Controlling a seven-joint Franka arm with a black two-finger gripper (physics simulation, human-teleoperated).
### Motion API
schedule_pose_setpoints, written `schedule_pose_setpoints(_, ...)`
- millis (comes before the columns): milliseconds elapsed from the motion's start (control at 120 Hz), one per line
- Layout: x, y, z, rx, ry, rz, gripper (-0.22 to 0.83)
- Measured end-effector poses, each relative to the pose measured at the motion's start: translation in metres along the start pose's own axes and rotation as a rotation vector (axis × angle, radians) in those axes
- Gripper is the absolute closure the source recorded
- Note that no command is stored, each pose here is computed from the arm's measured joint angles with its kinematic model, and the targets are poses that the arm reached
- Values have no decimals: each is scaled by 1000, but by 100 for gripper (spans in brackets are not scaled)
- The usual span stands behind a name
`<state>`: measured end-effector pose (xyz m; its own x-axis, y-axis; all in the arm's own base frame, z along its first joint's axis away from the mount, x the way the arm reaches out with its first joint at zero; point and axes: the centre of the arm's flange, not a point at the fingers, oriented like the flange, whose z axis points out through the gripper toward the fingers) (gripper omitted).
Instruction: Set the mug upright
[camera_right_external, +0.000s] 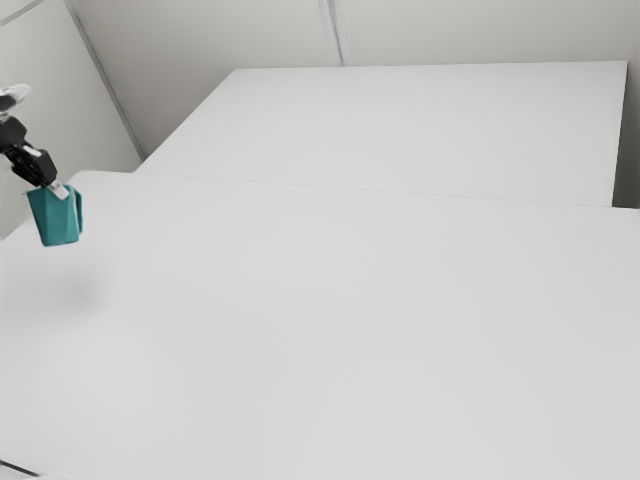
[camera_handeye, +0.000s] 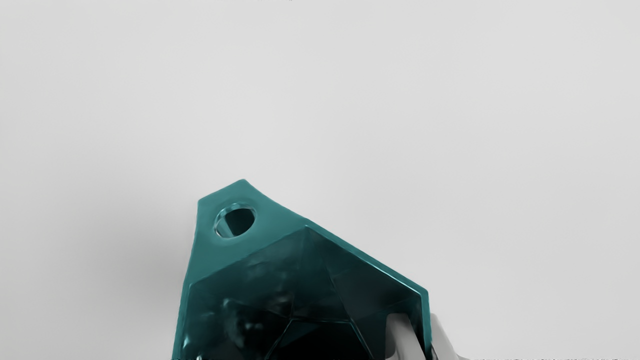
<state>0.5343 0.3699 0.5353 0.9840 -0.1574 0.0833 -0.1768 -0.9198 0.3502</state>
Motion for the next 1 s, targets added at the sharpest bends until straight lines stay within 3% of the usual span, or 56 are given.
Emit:
schedule_pose_setpoints(183,44,109,59,197,-52,181,79)
schedule_pose_setpoints(350,61,153,107,280,-5,270,78)
schedule_pose_setpoints(567,91,208,164,251,41,333,79)
schedule_pose_setpoints(1000,48,265,251,317,179,405,79)
